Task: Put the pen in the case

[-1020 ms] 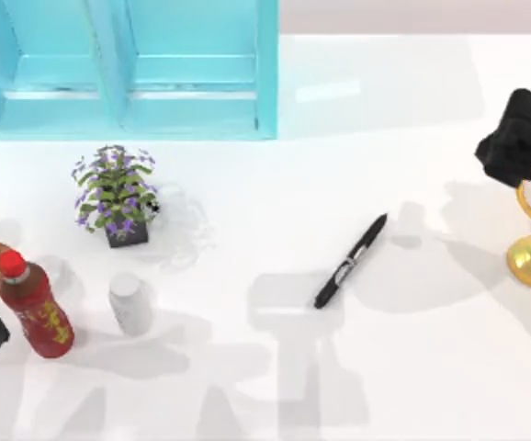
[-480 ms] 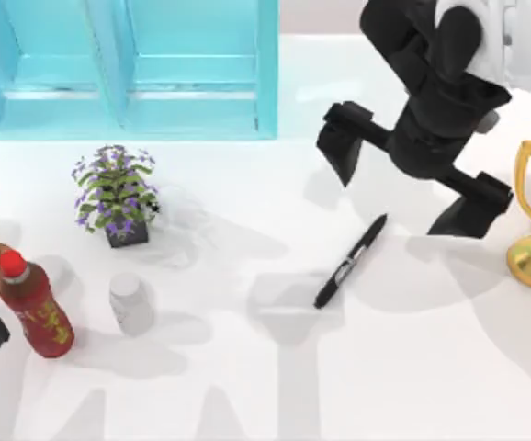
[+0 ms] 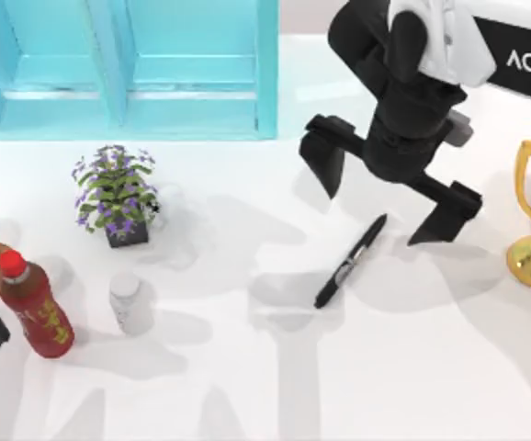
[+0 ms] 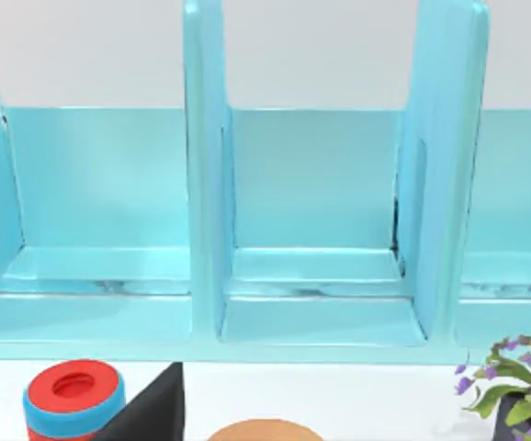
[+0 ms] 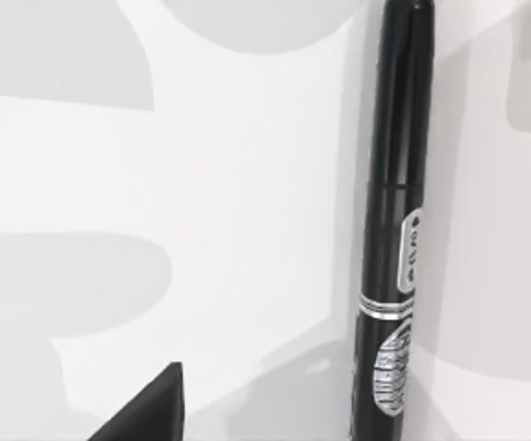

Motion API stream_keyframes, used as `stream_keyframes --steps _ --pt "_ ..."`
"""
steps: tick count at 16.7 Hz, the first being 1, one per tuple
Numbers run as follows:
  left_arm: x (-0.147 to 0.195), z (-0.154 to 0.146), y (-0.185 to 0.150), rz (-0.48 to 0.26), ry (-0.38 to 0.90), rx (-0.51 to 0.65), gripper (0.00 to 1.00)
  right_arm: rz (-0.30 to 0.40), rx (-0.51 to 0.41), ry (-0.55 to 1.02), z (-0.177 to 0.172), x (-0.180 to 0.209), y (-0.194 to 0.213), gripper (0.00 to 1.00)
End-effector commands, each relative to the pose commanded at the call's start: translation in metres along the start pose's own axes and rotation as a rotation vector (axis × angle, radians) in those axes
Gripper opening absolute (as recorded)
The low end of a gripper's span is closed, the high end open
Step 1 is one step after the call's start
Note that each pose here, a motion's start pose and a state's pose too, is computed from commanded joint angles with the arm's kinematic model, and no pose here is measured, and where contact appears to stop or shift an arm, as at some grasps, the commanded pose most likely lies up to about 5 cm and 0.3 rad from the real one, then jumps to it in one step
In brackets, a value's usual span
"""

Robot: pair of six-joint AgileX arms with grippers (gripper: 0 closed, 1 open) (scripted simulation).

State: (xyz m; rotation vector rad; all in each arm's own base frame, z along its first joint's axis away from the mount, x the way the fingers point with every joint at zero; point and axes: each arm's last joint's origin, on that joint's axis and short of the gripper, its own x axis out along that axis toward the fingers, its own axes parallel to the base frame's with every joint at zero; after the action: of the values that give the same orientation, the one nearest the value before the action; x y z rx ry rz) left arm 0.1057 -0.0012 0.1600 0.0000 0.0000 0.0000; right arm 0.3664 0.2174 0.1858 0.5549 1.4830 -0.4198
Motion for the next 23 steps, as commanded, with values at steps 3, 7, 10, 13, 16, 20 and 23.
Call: stream_keyframes --steps 3,7,10,13,16,20,23 --pt "0.0 0.0 0.0 0.0 0.0 0.0 1.0 0.0 0.003 -0.001 0.002 0.001 -0.001 1.0" --pt "0.0 0.0 0.0 0.0 0.0 0.0 1.0 -0.001 0.0 0.0 0.002 0.037 0.002 1.0" --pt "0.0 0.0 0.0 0.0 0.0 0.0 1.0 0.008 -0.001 -0.003 0.002 0.076 0.003 1.0" --pt "0.0 0.0 0.0 0.0 0.0 0.0 1.0 0.0 0.0 0.0 0.0 0.099 0.0 1.0" --pt "0.0 0.0 0.0 0.0 0.0 0.0 1.0 0.0 0.0 0.0 0.0 0.1 0.0 1.0" --pt "0.0 0.0 0.0 0.0 0.0 0.0 1.0 0.0 0.0 0.0 0.0 0.1 0.0 0.77" --pt "0.0 0.0 0.0 0.0 0.0 0.0 1.0 0.0 0.0 0.0 0.0 0.1 0.0 0.55"
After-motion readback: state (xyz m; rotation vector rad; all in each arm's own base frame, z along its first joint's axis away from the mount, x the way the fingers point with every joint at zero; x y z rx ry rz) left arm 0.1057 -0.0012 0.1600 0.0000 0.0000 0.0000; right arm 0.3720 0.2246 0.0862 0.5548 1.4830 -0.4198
